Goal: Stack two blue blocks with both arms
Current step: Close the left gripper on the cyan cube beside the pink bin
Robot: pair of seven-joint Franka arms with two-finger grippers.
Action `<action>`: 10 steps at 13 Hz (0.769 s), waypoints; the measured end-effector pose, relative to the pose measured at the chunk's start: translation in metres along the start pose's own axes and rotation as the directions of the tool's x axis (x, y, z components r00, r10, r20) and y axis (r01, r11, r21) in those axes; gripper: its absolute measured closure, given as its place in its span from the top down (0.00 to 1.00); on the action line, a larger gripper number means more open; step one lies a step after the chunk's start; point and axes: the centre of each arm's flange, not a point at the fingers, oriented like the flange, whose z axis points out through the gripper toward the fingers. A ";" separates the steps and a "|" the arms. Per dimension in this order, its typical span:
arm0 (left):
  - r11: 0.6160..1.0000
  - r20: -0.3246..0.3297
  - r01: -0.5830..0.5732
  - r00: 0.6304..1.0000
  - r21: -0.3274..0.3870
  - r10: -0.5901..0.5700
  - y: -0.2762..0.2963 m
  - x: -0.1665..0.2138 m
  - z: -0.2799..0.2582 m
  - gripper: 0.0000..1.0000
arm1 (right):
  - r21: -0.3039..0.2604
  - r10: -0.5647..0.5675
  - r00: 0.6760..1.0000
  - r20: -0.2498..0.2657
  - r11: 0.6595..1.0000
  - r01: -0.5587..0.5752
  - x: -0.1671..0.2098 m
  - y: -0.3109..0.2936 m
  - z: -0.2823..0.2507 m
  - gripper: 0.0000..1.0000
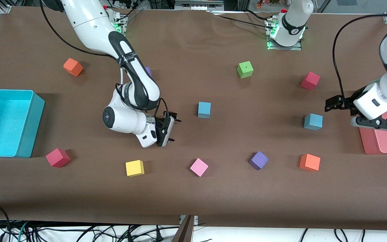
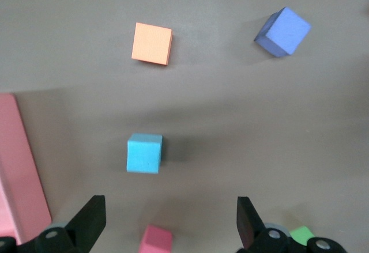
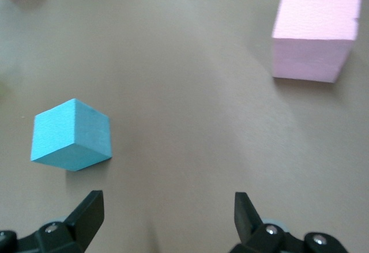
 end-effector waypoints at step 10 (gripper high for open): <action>0.996 -0.012 -0.085 0.996 0.002 0.085 -0.028 -0.043 0.192 1.00 | 0.023 -0.132 0.946 -0.295 0.989 0.146 -0.058 -0.006 0.052 1.00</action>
